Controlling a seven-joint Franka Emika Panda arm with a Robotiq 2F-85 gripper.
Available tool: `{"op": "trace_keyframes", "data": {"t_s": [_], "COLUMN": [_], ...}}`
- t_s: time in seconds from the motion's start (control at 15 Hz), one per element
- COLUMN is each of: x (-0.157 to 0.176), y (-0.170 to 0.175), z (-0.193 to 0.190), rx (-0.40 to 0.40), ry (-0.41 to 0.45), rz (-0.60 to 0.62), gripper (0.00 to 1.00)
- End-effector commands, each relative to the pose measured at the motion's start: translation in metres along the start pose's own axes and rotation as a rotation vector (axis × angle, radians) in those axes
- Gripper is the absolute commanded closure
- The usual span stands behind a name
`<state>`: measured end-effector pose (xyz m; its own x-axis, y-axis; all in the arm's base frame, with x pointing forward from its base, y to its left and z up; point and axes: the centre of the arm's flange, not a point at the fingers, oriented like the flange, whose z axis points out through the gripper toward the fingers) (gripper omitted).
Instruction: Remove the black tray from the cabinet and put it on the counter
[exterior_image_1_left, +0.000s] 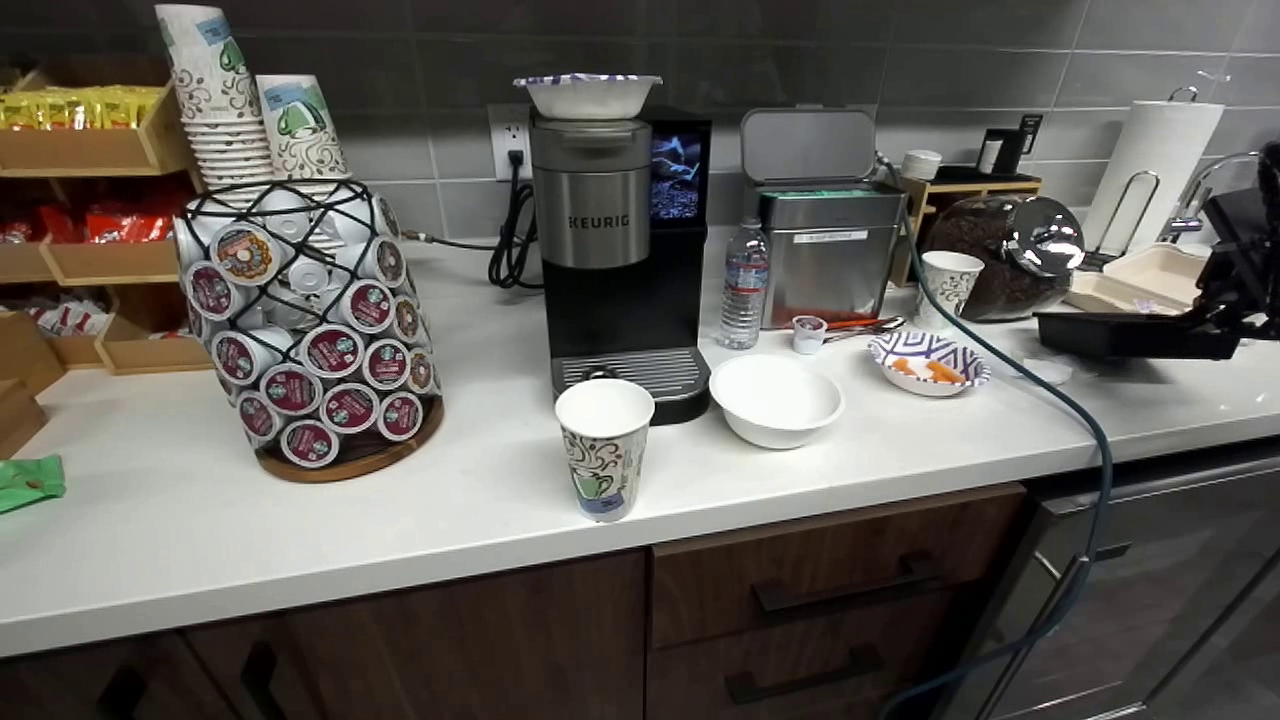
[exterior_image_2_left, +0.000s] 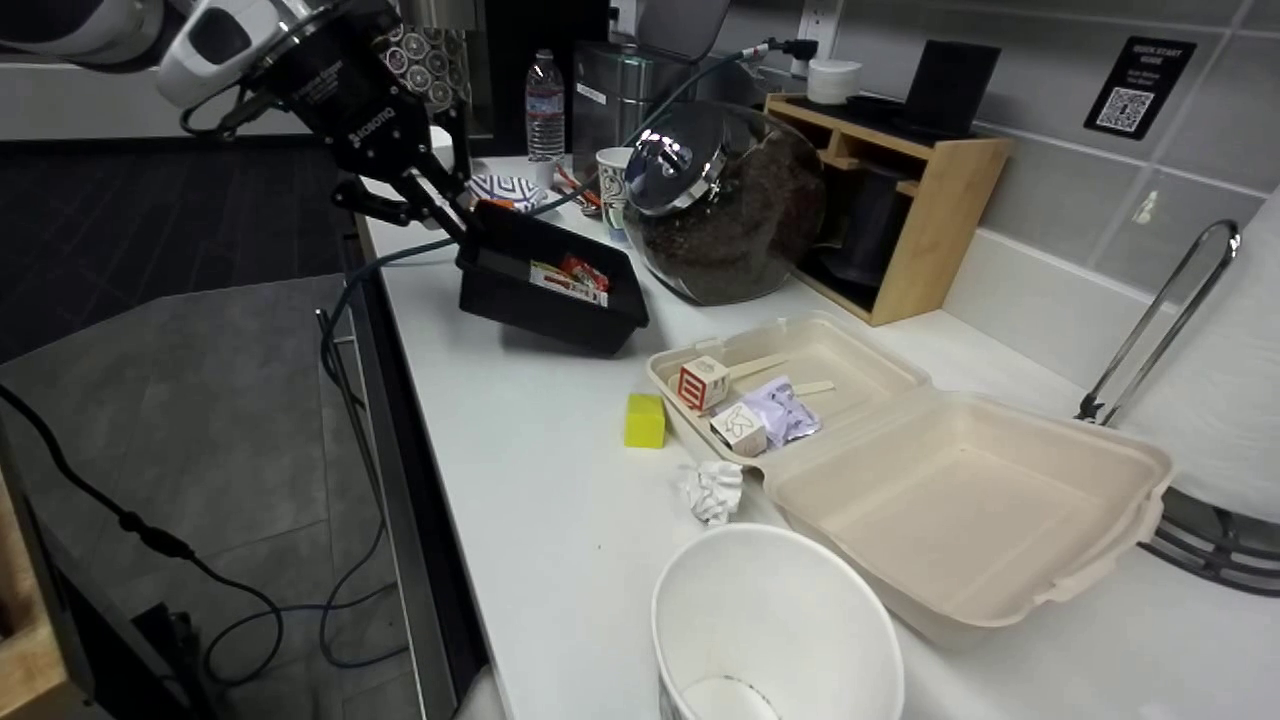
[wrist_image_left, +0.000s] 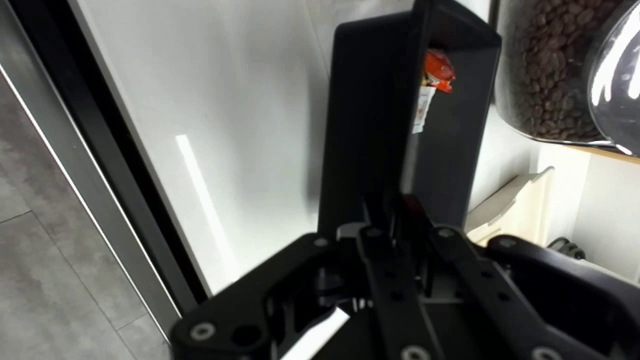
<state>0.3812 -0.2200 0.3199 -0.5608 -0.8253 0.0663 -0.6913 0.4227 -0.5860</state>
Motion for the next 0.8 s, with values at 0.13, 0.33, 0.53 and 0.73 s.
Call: {"op": "trace_keyframes", "data": {"t_s": [0.13, 0.33, 0.53, 0.73], "x": [0.002, 0.023, 0.042, 0.031], "y": [0.001, -0.010, -0.021, -0.023], "z": [0.023, 0.002, -0.026, -0.020], "rx": [-0.155, -0.246, -0.206, -0.080], "ry": [-0.042, -0.085, -0.185, -0.270], "rz": [-0.015, -0.010, 0.034, 0.098], "gripper": [0.39, 0.17, 0.00, 0.00]}}
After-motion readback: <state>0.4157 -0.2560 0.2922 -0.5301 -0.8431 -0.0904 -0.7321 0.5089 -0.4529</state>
